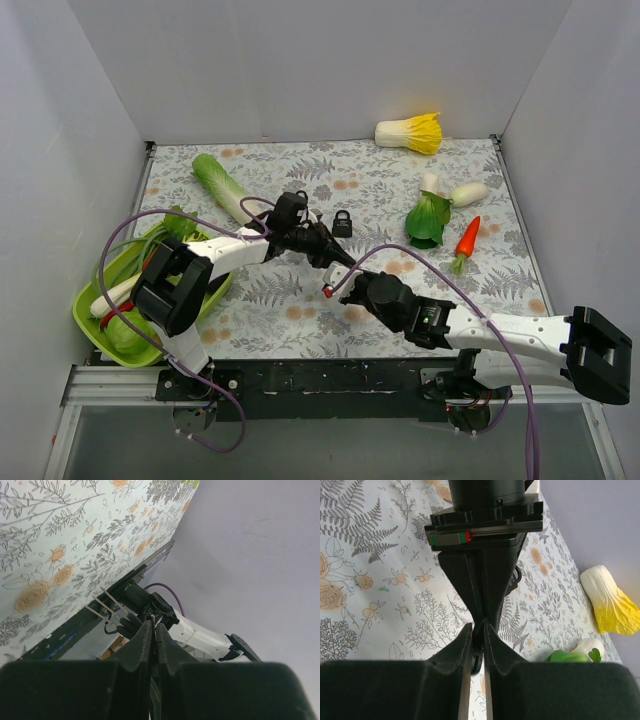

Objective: Unlock with the key

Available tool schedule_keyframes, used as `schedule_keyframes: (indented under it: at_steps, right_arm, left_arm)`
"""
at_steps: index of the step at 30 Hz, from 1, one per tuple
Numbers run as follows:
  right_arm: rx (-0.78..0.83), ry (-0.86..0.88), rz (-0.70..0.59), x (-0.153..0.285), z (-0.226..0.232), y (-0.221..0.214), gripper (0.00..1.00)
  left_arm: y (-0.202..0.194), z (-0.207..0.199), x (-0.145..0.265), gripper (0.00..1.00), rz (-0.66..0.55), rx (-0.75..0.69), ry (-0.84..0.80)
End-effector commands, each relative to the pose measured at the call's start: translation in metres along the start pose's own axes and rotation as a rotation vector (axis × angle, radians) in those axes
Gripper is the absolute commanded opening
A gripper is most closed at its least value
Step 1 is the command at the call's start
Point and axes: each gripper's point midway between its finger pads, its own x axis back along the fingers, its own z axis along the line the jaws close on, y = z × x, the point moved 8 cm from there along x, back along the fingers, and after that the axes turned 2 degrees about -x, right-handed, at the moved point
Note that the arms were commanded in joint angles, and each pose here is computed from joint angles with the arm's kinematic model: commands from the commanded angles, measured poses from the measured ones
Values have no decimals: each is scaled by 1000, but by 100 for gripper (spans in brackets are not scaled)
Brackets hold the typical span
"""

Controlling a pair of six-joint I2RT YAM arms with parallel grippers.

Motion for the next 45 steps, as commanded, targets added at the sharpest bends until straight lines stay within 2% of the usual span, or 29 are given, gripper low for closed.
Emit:
schedule_keyframes:
  at_steps: [1, 3, 4, 6, 7, 9, 10, 12, 13, 14, 16, 17, 18, 24, 32, 45]
  right_arm:
    - [-167, -88, -43, 9, -15, 18, 26]
    - [-267, -85, -42, 14, -12, 15, 35]
    - [-320, -102, -60, 20, -16, 18, 44]
    - [-438, -100, -52, 25, -16, 16, 54]
    - [-488, -111, -70, 31, -23, 18, 57]
    - [-555, -56, -73, 35, -23, 18, 64]
    - [-630, -64, -79, 35, -33, 18, 64]
    - [-684, 46, -68, 33, -34, 14, 64]
    - [-746, 31, -58, 29, -48, 6, 63]
    - [-765, 148, -91, 29, -44, 10, 63]
    - [-829, 199, -141, 27, -57, 10, 63]
    - [-843, 311, -186, 29, -54, 17, 63]
    - [-858, 350, -214, 30, -55, 20, 63]
    - [-901, 583, -421, 38, -58, 55, 64]
    - [-947, 657, -420, 32, -49, 51, 64]
    - [-999, 704, -501, 26, -47, 57, 54]
  left_arm:
    - [11, -16, 13, 0, -145, -216, -24]
    - [16, -21, 18, 0, -203, -362, 5]
    - [18, -26, 22, 0, -269, -420, 17]
    - [21, -27, 28, 0, -334, -500, 46]
    - [19, -31, 35, 0, -368, -575, 47]
    - [21, -28, 41, 0, -432, -637, 72]
    - [21, -27, 44, 0, -444, -696, 77]
    - [15, -29, 51, 0, -456, -783, 37]
    - [12, -29, 52, 0, -443, -837, 11]
    - [6, -38, 60, 0, -461, -948, -41]
    - [-7, -30, 62, 0, -403, -1053, -120]
    - [-12, -35, 65, 0, -408, -1121, -184]
    - [-26, -38, 72, 0, -359, -1193, -260]
    - [-49, -35, 86, 0, -356, -1282, -411]
    - [-67, -34, 93, 0, -284, -1298, -545]
    - [-73, -36, 98, 0, -266, -1311, -576]
